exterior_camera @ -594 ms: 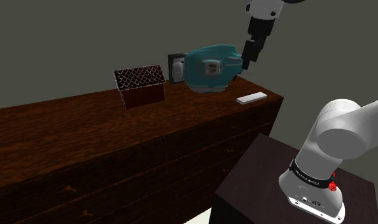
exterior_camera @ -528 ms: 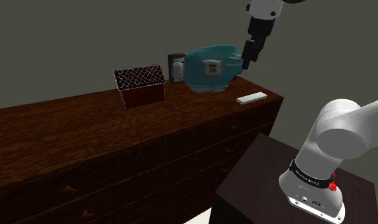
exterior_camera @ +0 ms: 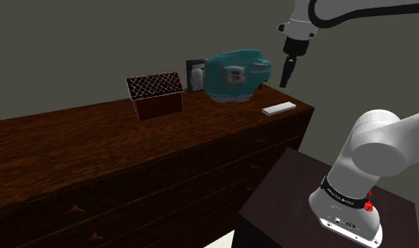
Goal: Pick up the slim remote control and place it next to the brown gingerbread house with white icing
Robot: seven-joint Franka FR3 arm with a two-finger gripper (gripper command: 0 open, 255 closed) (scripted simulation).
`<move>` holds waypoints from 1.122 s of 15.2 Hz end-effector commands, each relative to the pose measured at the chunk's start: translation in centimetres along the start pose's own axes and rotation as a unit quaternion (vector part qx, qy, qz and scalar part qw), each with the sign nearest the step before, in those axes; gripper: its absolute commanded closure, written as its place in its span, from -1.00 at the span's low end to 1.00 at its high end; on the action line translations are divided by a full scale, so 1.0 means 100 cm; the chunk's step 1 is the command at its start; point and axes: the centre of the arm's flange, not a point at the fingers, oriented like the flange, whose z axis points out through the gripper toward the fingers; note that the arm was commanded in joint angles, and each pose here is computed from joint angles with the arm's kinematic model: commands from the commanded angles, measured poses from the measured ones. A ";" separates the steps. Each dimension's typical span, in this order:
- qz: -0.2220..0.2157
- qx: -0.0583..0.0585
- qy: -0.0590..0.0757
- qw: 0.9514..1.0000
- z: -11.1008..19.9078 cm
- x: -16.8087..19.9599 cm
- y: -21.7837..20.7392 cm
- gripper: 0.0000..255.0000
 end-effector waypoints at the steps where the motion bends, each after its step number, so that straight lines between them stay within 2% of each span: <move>1: -0.036 0.004 0.000 0.999 0.018 -0.010 0.017 -1.00; 5: -0.101 0.013 -0.002 0.995 0.053 -0.022 0.057 -1.00; 9: -0.165 0.021 -0.004 0.986 0.088 -0.029 0.098 -1.00; 13: -0.229 0.029 -0.006 0.973 0.124 -0.031 0.139 -1.00; 17: -0.292 0.037 -0.008 0.956 0.161 -0.028 0.179 -1.00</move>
